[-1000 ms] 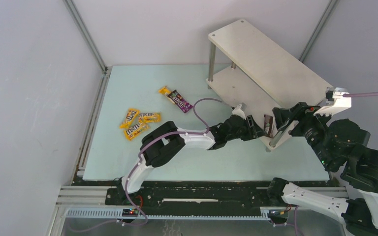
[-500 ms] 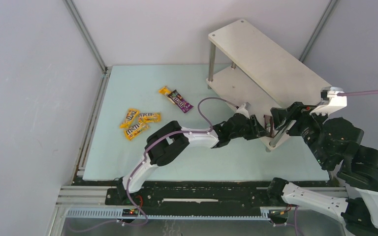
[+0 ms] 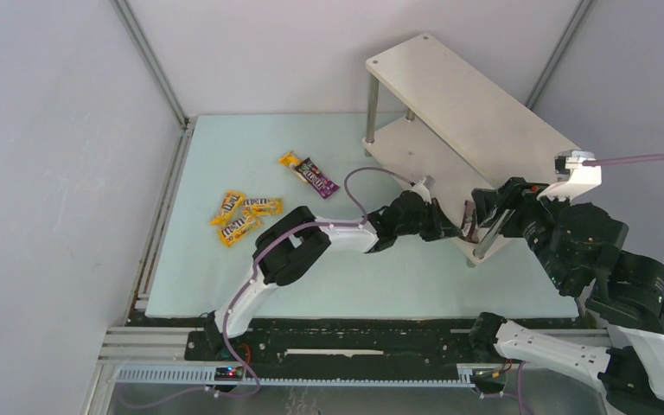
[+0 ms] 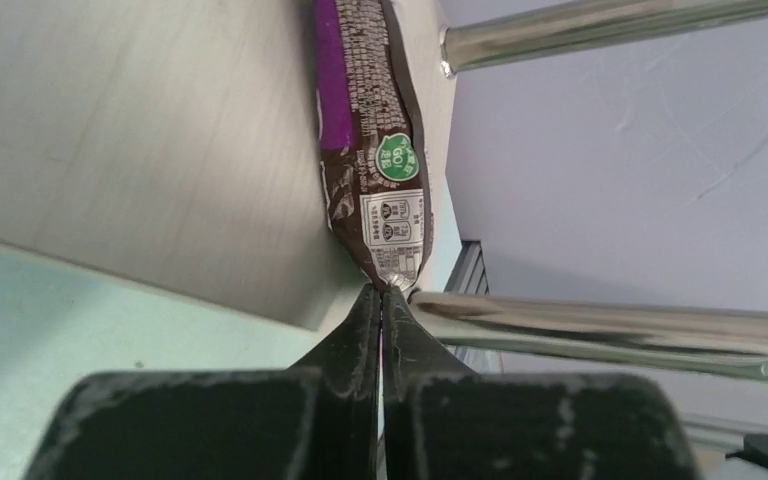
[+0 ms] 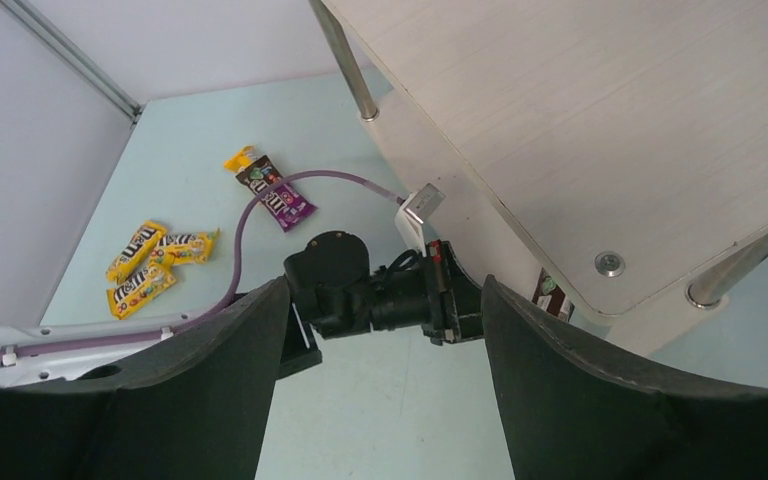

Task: Place and organize the candy bags onto the shelf

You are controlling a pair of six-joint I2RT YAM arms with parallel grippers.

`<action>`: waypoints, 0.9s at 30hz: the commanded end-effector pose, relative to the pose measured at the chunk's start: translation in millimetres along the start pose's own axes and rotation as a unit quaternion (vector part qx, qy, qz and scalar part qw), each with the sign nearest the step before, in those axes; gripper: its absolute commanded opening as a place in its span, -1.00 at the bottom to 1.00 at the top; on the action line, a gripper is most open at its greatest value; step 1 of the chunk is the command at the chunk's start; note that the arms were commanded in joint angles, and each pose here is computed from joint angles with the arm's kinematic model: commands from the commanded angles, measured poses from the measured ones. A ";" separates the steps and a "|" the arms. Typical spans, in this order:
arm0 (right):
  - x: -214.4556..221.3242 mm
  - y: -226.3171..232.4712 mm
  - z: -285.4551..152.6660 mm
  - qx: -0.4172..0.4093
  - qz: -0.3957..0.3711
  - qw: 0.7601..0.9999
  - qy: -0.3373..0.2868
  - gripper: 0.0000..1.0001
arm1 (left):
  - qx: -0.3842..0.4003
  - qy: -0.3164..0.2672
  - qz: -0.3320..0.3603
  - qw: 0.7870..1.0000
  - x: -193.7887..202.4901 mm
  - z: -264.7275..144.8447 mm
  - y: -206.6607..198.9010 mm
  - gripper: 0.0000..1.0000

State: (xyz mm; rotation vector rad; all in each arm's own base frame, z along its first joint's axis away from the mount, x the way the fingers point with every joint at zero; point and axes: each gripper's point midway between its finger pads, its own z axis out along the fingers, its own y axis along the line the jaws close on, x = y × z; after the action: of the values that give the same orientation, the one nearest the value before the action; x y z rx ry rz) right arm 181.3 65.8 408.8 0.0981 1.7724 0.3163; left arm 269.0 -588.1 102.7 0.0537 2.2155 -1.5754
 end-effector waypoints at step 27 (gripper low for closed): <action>16.1 -0.5 16.5 0.029 -0.026 0.999 0.017 0.58 | 0.113 0.261 0.116 0.952 -2.4 -29.3 -41.4 -1.00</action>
State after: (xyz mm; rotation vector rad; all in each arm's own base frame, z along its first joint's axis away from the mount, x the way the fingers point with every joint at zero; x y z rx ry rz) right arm 189.8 72.8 389.3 0.0772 1.8217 0.2530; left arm 253.8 -572.3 151.0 0.7992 2.2493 -1.8083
